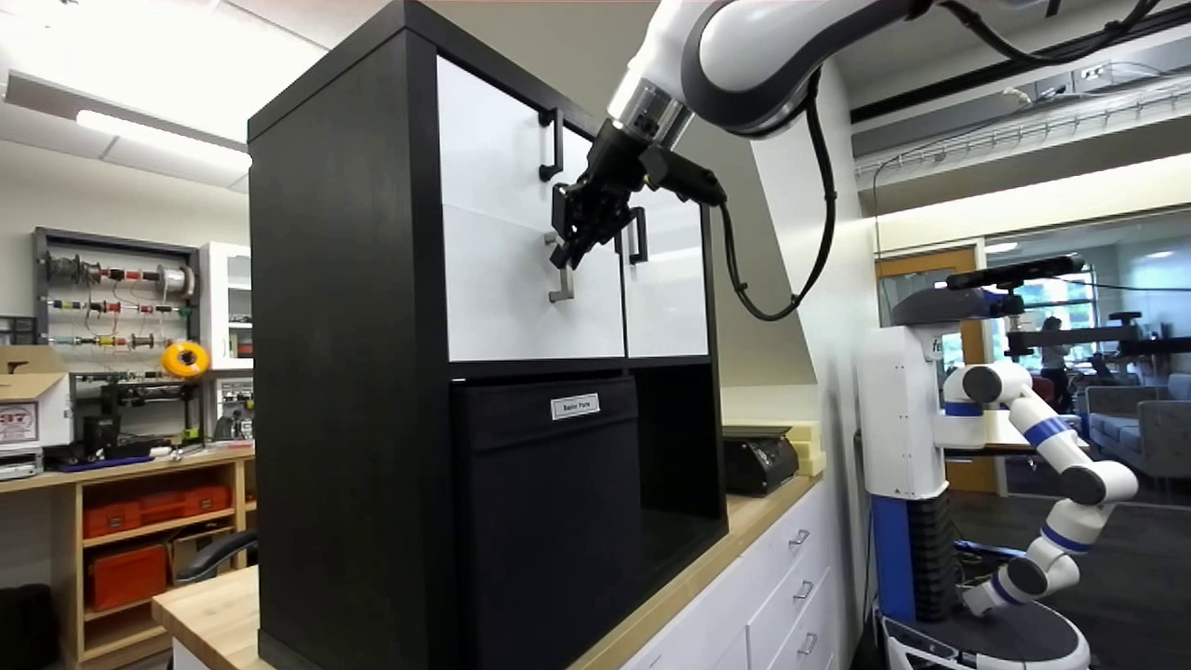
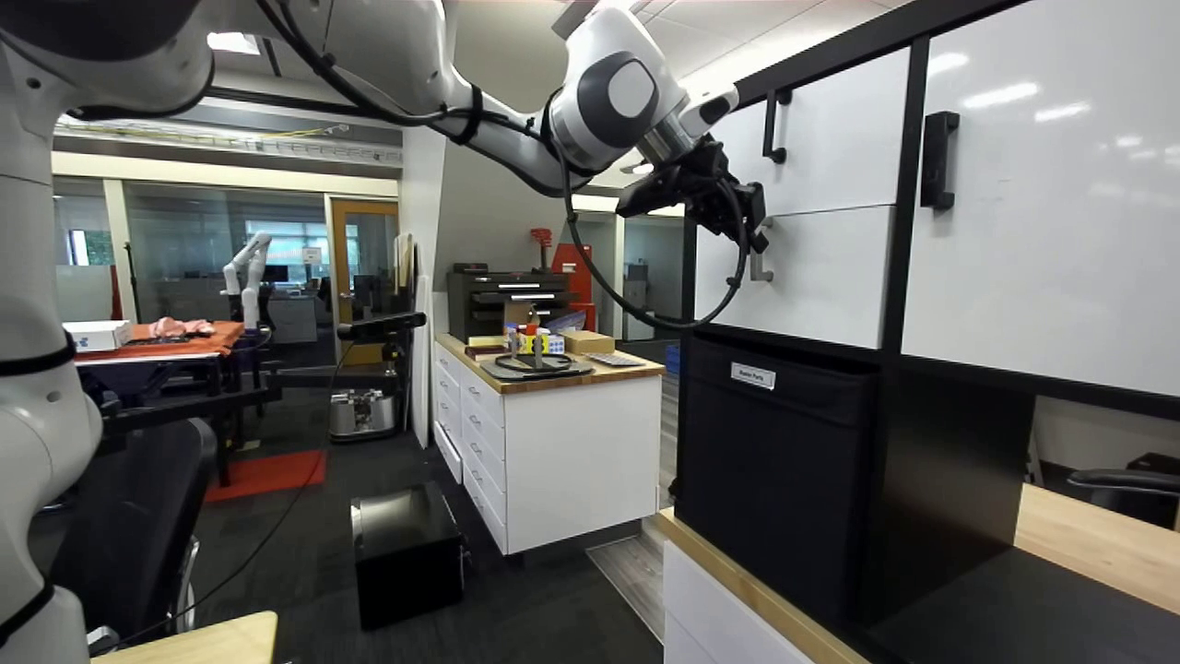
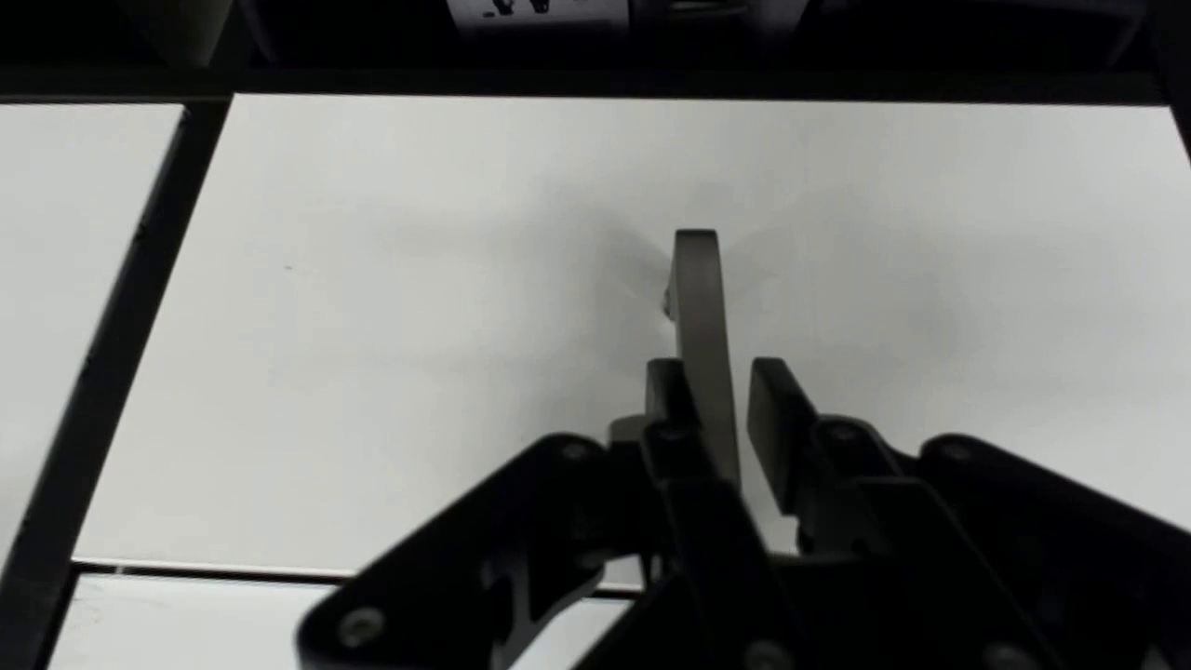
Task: Close the bottom drawer
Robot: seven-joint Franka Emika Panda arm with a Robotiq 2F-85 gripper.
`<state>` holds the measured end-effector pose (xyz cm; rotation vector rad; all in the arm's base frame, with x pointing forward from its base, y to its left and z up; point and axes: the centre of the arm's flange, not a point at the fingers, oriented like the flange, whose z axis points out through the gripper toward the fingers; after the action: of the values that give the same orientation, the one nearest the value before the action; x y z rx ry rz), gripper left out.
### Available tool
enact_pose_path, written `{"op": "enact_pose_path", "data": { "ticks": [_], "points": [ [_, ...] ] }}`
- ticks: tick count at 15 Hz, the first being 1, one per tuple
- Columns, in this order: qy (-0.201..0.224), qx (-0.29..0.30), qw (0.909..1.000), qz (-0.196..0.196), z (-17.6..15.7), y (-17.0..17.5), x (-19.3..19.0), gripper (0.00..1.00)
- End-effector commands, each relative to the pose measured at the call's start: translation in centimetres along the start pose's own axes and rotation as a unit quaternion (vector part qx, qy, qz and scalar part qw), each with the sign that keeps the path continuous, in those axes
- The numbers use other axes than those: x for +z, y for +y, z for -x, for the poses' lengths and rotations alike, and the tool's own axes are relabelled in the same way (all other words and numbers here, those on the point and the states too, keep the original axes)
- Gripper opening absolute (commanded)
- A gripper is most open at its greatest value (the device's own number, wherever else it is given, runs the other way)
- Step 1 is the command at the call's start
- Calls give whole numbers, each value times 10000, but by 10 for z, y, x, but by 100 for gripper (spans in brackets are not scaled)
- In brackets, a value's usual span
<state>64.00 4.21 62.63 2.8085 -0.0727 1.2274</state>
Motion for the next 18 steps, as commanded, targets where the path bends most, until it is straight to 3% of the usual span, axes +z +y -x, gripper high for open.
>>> {"op": "enact_pose_path", "data": {
  "ticks": [1,8,12,18],
  "points": [
    [-130,-10,9999,99,-10,-24,-15,52],
    [-538,-32,9982,271,-1,-39,-38,97],
    [-1166,-171,9925,331,11,-48,-45,100],
    [-2359,-186,9709,374,42,-50,-50,100]
  ]
}}
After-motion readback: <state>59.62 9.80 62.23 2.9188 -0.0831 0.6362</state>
